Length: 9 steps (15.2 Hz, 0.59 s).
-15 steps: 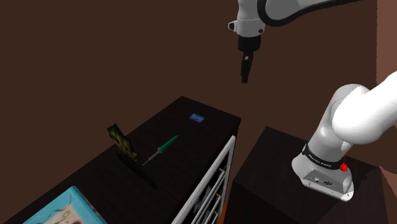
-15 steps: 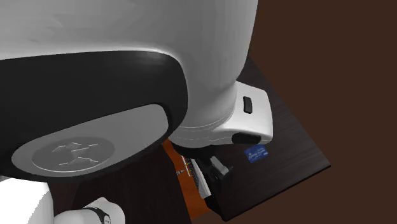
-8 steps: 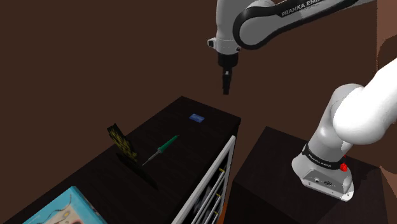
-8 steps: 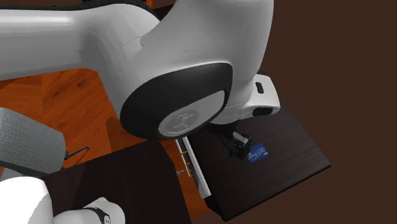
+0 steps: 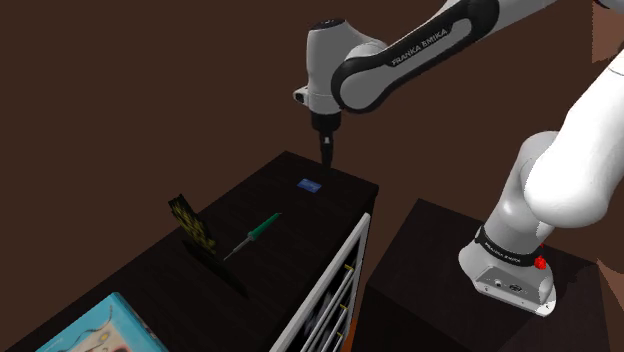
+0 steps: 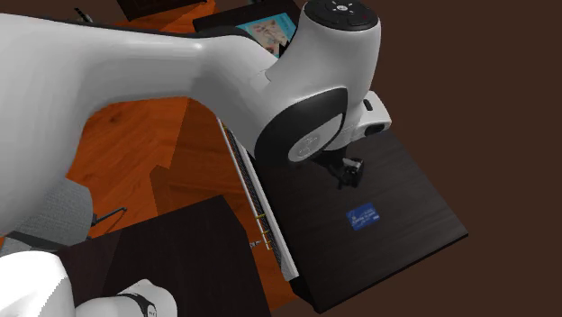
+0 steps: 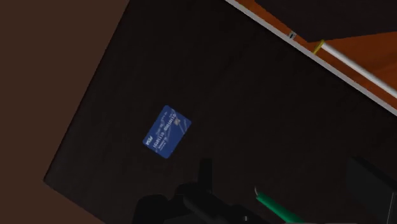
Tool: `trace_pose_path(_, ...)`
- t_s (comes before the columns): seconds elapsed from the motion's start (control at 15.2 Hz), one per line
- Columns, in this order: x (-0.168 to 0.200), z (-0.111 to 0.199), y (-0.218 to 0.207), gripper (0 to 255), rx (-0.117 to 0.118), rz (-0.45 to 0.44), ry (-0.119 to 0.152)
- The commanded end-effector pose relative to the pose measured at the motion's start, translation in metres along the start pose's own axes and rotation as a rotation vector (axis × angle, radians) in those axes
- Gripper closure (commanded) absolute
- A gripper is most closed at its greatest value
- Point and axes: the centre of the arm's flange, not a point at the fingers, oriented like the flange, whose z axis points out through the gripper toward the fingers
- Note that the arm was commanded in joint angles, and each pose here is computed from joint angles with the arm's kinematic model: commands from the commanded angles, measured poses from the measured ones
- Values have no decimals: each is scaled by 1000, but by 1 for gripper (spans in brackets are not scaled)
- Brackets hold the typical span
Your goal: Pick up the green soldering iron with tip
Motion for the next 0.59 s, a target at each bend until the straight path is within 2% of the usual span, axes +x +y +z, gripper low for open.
trace_pose_path(0.0, 21, 16, -7, 0, 2, -46, 14)
trace_pose_path(0.53, 97, 72, -38, 0, 8, -224, 65)
